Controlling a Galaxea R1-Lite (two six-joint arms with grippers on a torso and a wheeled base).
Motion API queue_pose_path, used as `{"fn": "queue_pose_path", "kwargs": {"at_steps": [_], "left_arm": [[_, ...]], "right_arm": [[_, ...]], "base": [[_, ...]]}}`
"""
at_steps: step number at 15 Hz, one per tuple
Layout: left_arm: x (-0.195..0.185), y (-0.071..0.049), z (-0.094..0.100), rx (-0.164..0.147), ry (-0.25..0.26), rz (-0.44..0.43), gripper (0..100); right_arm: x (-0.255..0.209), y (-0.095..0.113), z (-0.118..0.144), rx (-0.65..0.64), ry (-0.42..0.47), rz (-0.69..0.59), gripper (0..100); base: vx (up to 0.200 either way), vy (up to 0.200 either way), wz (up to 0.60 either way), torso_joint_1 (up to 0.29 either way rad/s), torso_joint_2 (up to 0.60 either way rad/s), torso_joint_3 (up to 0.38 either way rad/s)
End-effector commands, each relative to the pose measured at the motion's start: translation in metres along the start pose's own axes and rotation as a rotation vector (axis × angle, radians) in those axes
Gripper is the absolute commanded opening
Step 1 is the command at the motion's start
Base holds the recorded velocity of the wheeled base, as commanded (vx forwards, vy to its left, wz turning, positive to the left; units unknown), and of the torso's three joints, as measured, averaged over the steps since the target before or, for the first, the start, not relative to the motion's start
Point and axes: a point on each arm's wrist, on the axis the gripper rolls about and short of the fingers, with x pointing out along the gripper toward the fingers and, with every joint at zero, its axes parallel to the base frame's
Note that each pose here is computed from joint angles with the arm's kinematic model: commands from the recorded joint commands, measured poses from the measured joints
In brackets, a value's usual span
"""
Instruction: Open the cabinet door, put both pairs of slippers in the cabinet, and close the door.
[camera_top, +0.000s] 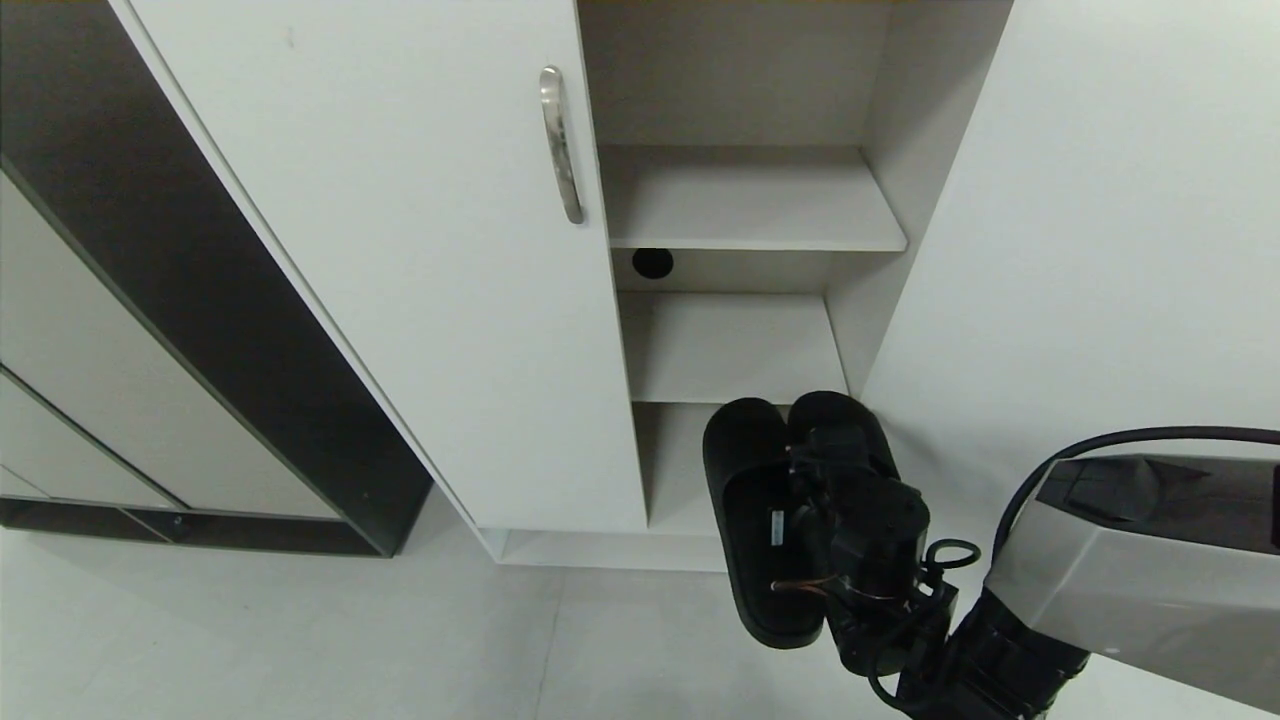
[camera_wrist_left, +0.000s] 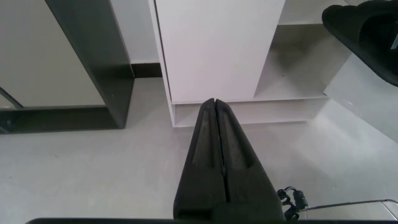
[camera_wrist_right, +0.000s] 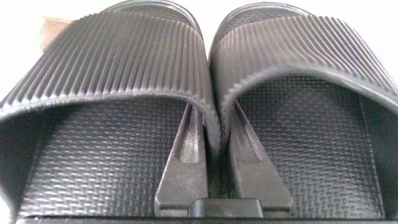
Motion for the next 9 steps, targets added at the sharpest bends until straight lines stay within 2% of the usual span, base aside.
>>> {"fn": "queue_pose_path", "kwargs": {"at_steps": [1, 7, 9], "left_arm": [[0.000, 0.000, 0.000, 0.001, 0.001, 0.000, 0], [0.000, 0.000, 0.000, 0.001, 0.001, 0.000, 0], [0.000, 0.000, 0.000, 0.001, 0.001, 0.000, 0]], "right_arm": [[-0.013, 0.018, 0.010, 0.017, -0.020, 0.063, 0], [0.003, 0.053, 0.015, -0.001, 0.026, 0.093, 0], [0.001, 0.060, 0.008, -0.007, 0.035, 0.108, 0]], "base": [[0.000, 0.000, 0.00, 0.000, 0.00, 0.000], [0.000, 0.000, 0.00, 0.000, 0.00, 0.000], [0.000, 0.000, 0.00, 0.000, 0.00, 0.000]]}}
